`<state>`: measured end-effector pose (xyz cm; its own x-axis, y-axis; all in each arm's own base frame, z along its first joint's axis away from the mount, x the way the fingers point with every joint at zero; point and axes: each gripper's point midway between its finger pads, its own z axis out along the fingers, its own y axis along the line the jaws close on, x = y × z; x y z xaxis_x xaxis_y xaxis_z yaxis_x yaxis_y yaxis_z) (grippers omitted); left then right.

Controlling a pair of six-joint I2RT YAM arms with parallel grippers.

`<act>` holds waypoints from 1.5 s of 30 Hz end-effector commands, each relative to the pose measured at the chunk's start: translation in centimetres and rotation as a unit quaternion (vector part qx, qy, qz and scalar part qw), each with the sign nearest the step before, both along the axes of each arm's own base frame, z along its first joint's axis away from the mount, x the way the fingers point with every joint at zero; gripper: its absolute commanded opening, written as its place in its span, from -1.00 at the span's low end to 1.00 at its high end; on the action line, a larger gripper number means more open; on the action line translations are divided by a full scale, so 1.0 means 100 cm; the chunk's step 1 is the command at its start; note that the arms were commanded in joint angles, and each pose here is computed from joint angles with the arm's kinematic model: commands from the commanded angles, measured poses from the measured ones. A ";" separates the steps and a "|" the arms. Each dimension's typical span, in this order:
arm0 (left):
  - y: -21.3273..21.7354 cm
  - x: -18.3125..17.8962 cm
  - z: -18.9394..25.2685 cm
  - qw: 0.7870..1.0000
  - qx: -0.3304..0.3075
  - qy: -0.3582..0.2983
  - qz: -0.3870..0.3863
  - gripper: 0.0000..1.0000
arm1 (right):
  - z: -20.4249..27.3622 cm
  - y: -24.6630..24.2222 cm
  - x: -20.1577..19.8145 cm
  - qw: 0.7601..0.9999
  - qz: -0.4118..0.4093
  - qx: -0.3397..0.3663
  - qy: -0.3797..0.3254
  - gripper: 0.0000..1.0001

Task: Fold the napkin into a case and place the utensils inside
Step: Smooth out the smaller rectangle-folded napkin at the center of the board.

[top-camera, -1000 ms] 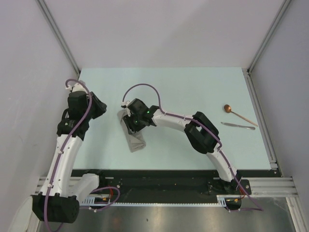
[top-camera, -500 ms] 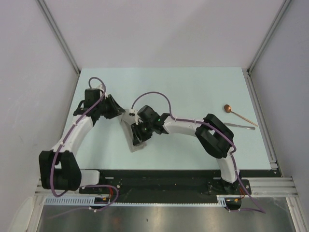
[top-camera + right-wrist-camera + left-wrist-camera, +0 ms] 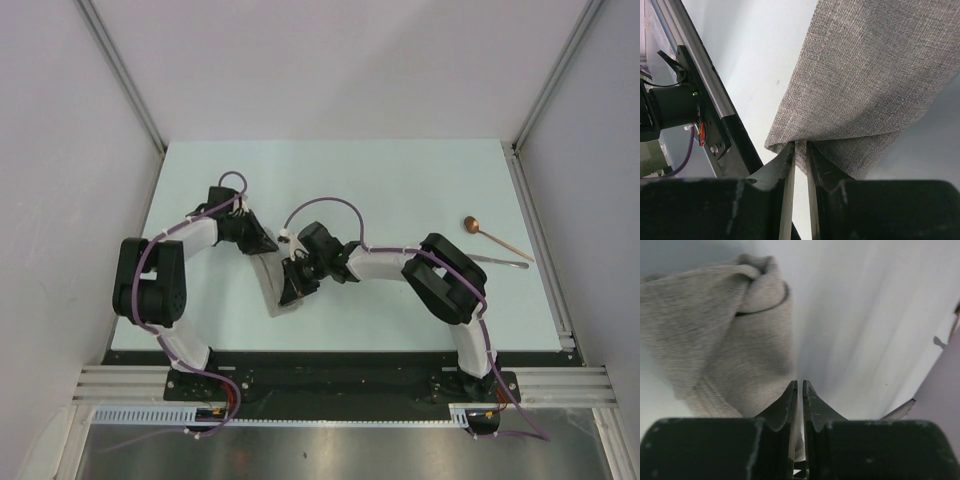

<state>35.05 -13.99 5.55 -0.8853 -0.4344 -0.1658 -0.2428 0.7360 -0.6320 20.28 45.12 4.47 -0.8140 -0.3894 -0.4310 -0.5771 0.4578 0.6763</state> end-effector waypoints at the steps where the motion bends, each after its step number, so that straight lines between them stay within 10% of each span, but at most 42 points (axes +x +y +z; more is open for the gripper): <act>1: 0.018 0.000 -0.007 0.998 0.057 0.000 0.010 -0.80 | 0.033 0.004 0.008 0.999 -0.006 0.020 -0.035 -0.62; 19: 0.050 -0.008 0.015 0.993 0.101 -0.032 0.047 -0.78 | 0.066 0.017 0.069 0.984 -0.053 -0.042 -0.163 -0.01; 36: 0.079 -0.017 0.143 0.965 0.127 -0.207 0.096 -0.56 | 0.007 0.035 0.032 0.991 -0.021 -0.053 -0.120 -0.47; 45: 0.079 -0.022 0.167 0.959 0.121 -0.234 0.103 -0.53 | 0.035 0.040 0.070 0.974 -0.052 -0.106 -0.194 0.03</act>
<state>32.48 -6.35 19.94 -0.6255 -0.4985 -0.6002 -0.1617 0.8354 -0.5253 24.57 48.22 5.75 -0.6966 -0.4345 -0.5708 -0.6972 0.5976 0.3959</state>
